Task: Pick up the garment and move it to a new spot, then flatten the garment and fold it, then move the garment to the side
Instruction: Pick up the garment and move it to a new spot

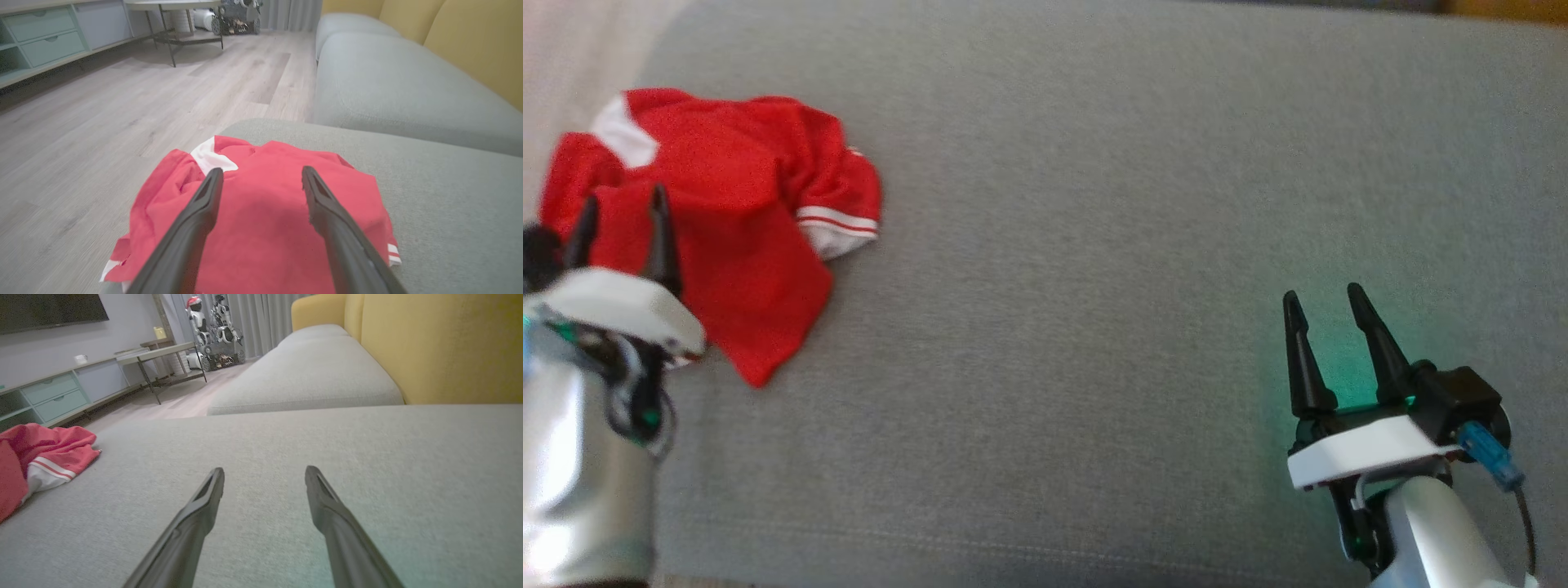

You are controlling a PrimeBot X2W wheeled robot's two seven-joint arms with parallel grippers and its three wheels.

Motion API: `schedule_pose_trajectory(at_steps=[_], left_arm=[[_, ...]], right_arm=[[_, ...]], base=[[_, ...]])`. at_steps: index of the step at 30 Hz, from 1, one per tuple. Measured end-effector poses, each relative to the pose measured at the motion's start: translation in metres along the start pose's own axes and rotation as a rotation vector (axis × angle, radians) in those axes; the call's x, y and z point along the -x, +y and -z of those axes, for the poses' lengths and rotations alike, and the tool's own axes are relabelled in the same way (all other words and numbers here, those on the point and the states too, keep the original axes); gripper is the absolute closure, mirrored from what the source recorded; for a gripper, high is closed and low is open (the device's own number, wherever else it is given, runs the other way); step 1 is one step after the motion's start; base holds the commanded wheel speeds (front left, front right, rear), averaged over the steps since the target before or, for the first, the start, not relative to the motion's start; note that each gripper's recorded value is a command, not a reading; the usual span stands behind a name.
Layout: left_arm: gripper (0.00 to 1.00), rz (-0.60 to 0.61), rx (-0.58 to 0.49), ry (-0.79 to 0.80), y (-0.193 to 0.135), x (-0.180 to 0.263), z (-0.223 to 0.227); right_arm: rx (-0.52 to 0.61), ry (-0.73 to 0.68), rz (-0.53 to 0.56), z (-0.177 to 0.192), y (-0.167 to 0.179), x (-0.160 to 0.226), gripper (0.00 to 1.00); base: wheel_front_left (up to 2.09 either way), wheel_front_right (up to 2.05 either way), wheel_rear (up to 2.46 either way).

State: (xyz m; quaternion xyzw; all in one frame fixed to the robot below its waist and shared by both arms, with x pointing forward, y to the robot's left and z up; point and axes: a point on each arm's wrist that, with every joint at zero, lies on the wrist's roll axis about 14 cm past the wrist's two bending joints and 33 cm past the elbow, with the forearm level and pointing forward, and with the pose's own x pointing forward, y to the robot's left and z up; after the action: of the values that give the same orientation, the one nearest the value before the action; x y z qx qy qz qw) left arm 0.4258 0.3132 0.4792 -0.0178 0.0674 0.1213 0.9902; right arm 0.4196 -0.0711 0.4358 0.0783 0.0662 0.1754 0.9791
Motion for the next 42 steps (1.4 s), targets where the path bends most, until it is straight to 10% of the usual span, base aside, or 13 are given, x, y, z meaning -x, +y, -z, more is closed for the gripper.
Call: schedule_pose_trajectory(at_steps=[15,17,29,42], left_arm=[[0.00,0.068,-0.190,0.434,-0.009,-0.073,0.074],[1.00,0.072,-0.202,0.452,-0.009,-0.076,0.077],[1.00,0.067,-0.185,0.283,-0.007,-0.077,0.043],[1.00,0.093,-0.074,-0.277,-0.023,-0.053,-0.125]], right_arm=[[-0.019,0.058,0.114,0.026,-0.045,-0.003,0.00],[-0.020,0.063,0.120,0.028,-0.047,-0.001,0.00],[-0.016,0.029,0.114,0.014,-0.043,0.000,0.00],[-0.018,-0.056,0.077,-0.022,-0.021,0.017,0.00]], base=[[0.00,0.00,0.00],[0.00,0.00,0.00],[0.00,0.00,0.00],[0.00,0.00,0.00]])
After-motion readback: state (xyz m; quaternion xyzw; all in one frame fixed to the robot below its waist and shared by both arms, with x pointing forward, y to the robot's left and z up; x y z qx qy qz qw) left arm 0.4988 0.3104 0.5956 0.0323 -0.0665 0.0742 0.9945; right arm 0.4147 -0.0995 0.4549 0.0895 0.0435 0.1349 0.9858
